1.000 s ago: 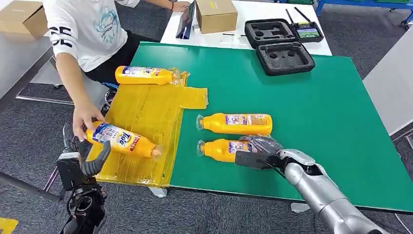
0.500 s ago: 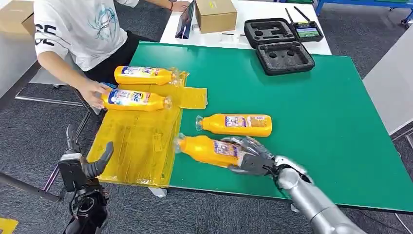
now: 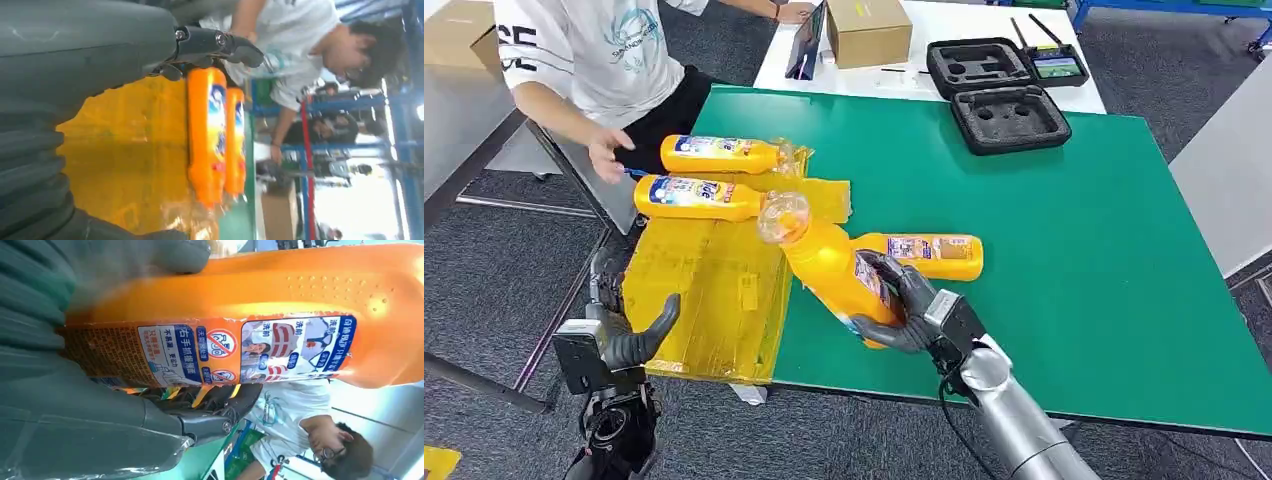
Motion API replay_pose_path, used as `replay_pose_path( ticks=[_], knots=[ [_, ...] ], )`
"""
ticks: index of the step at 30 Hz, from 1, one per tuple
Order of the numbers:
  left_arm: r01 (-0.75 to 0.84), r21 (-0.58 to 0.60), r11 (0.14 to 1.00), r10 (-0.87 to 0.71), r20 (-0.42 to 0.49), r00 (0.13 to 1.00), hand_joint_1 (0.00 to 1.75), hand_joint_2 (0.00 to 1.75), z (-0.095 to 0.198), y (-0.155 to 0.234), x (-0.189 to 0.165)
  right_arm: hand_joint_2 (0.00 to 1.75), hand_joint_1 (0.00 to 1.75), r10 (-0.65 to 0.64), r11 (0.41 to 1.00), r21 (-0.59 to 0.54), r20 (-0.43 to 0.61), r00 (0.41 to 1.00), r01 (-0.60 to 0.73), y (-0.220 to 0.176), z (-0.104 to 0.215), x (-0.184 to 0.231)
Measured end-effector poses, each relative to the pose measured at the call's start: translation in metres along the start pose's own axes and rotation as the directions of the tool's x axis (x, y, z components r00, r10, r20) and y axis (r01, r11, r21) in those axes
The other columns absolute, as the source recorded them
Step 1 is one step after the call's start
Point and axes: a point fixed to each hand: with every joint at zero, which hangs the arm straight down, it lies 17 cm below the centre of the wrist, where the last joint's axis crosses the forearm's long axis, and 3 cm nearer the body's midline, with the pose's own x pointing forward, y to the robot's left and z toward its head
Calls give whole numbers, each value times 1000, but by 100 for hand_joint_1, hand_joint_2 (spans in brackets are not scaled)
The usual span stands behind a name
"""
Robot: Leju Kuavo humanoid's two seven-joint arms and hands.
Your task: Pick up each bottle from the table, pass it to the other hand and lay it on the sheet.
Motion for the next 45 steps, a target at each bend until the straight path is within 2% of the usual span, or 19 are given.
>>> replay_pose_path(
  ticks=[10,19,25,34,45],
  knots=[
    [-160,-235,959,164,-2,986,0,175,20,-65,37,175,175,-99,995,-39,-64,993,97,29,4,-22],
    [-286,-383,879,273,-89,958,0,175,43,-108,49,175,175,-170,985,-28,-74,983,168,60,-7,-22],
    [-372,-452,811,335,-162,928,0,175,46,-131,50,175,175,-165,986,-2,-72,984,165,73,-14,-19],
    [-456,-495,740,394,-230,890,0,175,38,-152,44,175,175,-147,987,55,-84,986,152,95,-17,-20],
    [-501,-486,716,419,-275,865,0,175,27,-159,31,175,175,-128,986,89,-127,984,139,107,-13,-33]
  ],
)
